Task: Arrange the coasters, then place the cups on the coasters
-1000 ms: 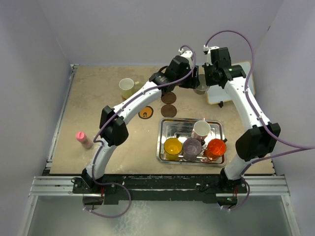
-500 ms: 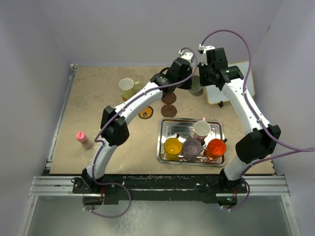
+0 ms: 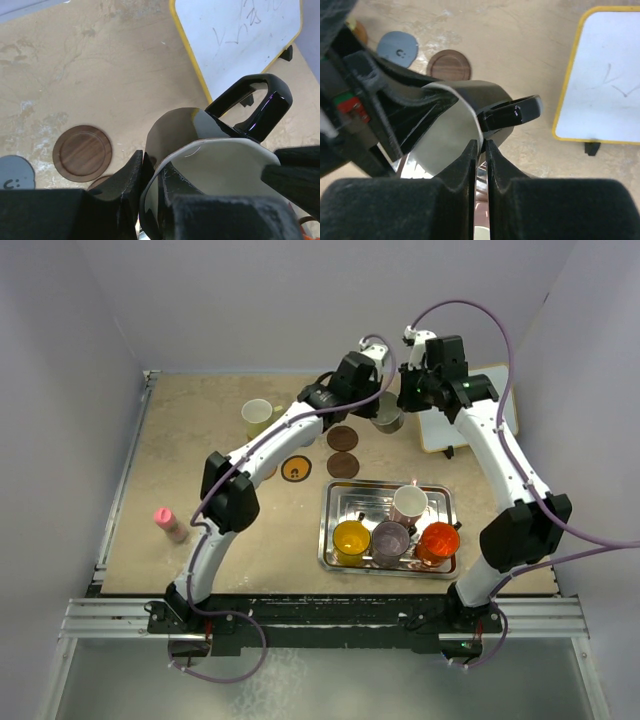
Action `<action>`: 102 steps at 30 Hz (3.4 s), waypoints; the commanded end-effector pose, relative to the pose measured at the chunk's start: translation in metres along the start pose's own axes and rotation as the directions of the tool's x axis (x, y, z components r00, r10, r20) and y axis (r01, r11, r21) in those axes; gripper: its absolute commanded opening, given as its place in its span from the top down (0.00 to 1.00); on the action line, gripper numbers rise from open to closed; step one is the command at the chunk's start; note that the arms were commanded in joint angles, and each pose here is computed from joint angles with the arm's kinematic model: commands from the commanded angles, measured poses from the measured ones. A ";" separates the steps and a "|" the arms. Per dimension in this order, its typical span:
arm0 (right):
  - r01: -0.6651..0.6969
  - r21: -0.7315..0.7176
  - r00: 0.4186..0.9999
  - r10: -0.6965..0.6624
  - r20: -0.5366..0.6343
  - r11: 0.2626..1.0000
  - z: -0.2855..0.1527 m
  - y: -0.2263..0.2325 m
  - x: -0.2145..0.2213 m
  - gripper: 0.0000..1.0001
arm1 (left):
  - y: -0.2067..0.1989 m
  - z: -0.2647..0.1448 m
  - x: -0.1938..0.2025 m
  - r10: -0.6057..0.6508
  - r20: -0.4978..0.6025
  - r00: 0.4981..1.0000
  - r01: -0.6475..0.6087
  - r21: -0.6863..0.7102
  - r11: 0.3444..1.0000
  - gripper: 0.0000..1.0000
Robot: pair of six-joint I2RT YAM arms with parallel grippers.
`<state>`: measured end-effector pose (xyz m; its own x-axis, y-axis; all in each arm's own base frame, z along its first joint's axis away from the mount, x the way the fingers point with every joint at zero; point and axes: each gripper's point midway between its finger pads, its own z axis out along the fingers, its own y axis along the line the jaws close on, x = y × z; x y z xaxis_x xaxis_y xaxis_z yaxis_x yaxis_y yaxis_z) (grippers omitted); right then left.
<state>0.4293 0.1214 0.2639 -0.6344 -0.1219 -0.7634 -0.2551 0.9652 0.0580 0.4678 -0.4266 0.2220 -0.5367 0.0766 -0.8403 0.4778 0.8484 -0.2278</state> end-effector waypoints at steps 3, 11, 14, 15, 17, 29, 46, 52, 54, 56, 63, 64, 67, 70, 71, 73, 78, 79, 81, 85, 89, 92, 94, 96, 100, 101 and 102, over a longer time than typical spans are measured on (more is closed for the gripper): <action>0.019 -0.168 0.998 -0.009 0.060 0.986 -0.028 0.026 -0.017 0.79 | 0.038 -0.035 -0.084 0.044 0.219 0.975 -0.040 -0.023 0.999 0.97; 0.062 -0.256 0.997 -0.046 0.067 0.965 -0.032 0.035 -0.015 0.63 | 0.095 -0.044 -0.092 0.137 0.211 0.968 -0.119 -0.093 0.989 0.97; 0.066 -0.263 0.997 -0.051 0.061 0.962 -0.031 0.026 -0.011 0.60 | 0.120 -0.051 -0.093 0.180 0.206 0.962 -0.165 -0.087 0.982 0.97; 0.062 -0.267 0.997 -0.049 0.054 0.962 -0.030 0.023 -0.008 0.59 | 0.128 -0.053 -0.092 0.200 0.198 0.959 -0.186 -0.089 0.979 0.97; 0.067 -0.291 0.997 -0.056 0.046 0.954 -0.029 0.019 -0.002 0.58 | 0.141 -0.059 -0.091 0.243 0.180 0.953 -0.230 -0.091 0.969 0.97; 0.143 -0.311 0.989 -0.150 0.000 0.940 -0.028 0.006 0.026 0.55 | 0.177 -0.061 -0.070 0.422 0.077 0.903 -0.429 0.139 0.893 0.97; 0.169 -0.278 0.980 -0.191 -0.055 0.946 -0.024 -0.003 0.050 0.55 | 0.207 -0.034 -0.039 0.332 -0.039 0.943 -0.329 0.068 0.942 0.97; 0.168 -0.276 0.979 -0.192 -0.063 0.946 -0.021 -0.004 0.053 0.55 | 0.212 -0.030 -0.016 0.277 -0.118 0.954 -0.280 -0.006 0.960 0.97; 0.167 -0.278 0.979 -0.192 -0.066 0.946 -0.019 -0.004 0.054 0.55 | 0.208 -0.029 -0.008 0.267 -0.141 0.953 -0.271 -0.012 0.963 0.97; 0.166 -0.279 0.979 -0.192 -0.066 0.946 -0.019 -0.004 0.054 0.55 | 0.206 -0.029 -0.003 0.259 -0.159 0.953 -0.267 -0.031 0.963 0.97; 0.166 -0.279 0.979 -0.192 -0.070 0.946 -0.020 -0.004 0.057 0.56 | 0.209 -0.030 0.011 0.197 -0.206 0.958 -0.219 -0.089 0.972 0.97; 0.165 -0.279 0.979 -0.192 -0.073 0.946 -0.019 -0.004 0.058 0.55 | 0.210 -0.030 0.012 0.193 -0.211 0.958 -0.217 -0.093 0.972 0.97; 0.165 -0.278 0.979 -0.192 -0.072 0.946 -0.020 -0.004 0.059 0.56 | 0.211 -0.029 0.015 0.190 -0.217 0.957 -0.215 -0.098 0.972 0.97; 0.171 -0.276 0.978 -0.197 -0.070 0.946 -0.021 -0.004 0.059 0.56 | 0.212 -0.027 0.016 0.193 -0.219 0.956 -0.218 -0.097 0.971 0.97; 0.171 -0.277 0.978 -0.197 -0.072 0.946 -0.021 -0.004 0.060 0.56 | 0.213 -0.026 0.016 0.194 -0.221 0.956 -0.220 -0.098 0.971 0.97; 0.174 -0.275 0.977 -0.201 -0.072 0.945 -0.022 -0.005 0.060 0.56 | 0.214 -0.025 0.018 0.199 -0.223 0.954 -0.224 -0.097 0.970 0.97; 0.177 -0.277 0.976 -0.204 -0.073 0.945 -0.025 -0.004 0.063 0.56 | 0.217 -0.020 0.019 0.197 -0.223 0.955 -0.223 -0.097 0.970 0.97; 0.178 -0.277 0.976 -0.205 -0.071 0.944 -0.025 -0.004 0.063 0.55 | 0.218 -0.018 0.021 0.197 -0.227 0.954 -0.224 -0.098 0.970 0.97; 0.179 -0.276 0.976 -0.206 -0.071 0.944 -0.027 -0.004 0.063 0.55 | 0.221 -0.017 0.021 0.192 -0.229 0.954 -0.220 -0.104 0.970 0.97; 0.181 -0.278 0.975 -0.209 -0.074 0.943 -0.028 -0.004 0.064 0.55 | 0.225 -0.015 0.023 0.181 -0.232 0.956 -0.211 -0.109 0.971 0.97; 0.187 -0.279 0.974 -0.215 -0.073 0.942 -0.030 -0.004 0.066 0.54 | 0.229 -0.010 0.030 0.170 -0.244 0.955 -0.202 -0.112 0.973 0.97; 0.189 -0.279 0.974 -0.216 -0.072 0.942 -0.031 -0.004 0.067 0.54 | 0.230 -0.007 0.033 0.168 -0.250 0.954 -0.200 -0.111 0.974 0.97; 0.188 -0.276 0.974 -0.216 -0.072 0.943 -0.032 -0.004 0.067 0.54 | 0.231 -0.005 0.037 0.164 -0.256 0.953 -0.197 -0.110 0.974 0.97; 0.193 -0.269 0.972 -0.221 -0.077 0.943 -0.032 -0.005 0.070 0.54 | 0.232 -0.004 0.039 0.163 -0.261 0.952 -0.197 -0.112 0.974 0.97; 0.194 -0.266 0.972 -0.222 -0.077 0.944 -0.033 -0.006 0.072 0.54 | 0.233 -0.003 0.042 0.162 -0.267 0.950 -0.198 -0.111 0.974 0.97; 0.196 -0.266 0.972 -0.223 -0.078 0.944 -0.033 -0.006 0.072 0.53 | 0.234 -0.002 0.042 0.164 -0.268 0.949 -0.200 -0.111 0.974 0.97; 0.197 -0.265 0.971 -0.225 -0.078 0.944 -0.034 -0.006 0.072 0.53 | 0.234 -0.002 0.044 0.164 -0.271 0.949 -0.199 -0.111 0.974 0.97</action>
<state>0.3642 0.1012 0.2179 -0.6521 -0.3386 -0.6783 -0.5473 0.8294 0.1122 0.5355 -0.2176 0.0977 -0.6837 0.4035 -0.6081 0.5074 0.8617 0.0013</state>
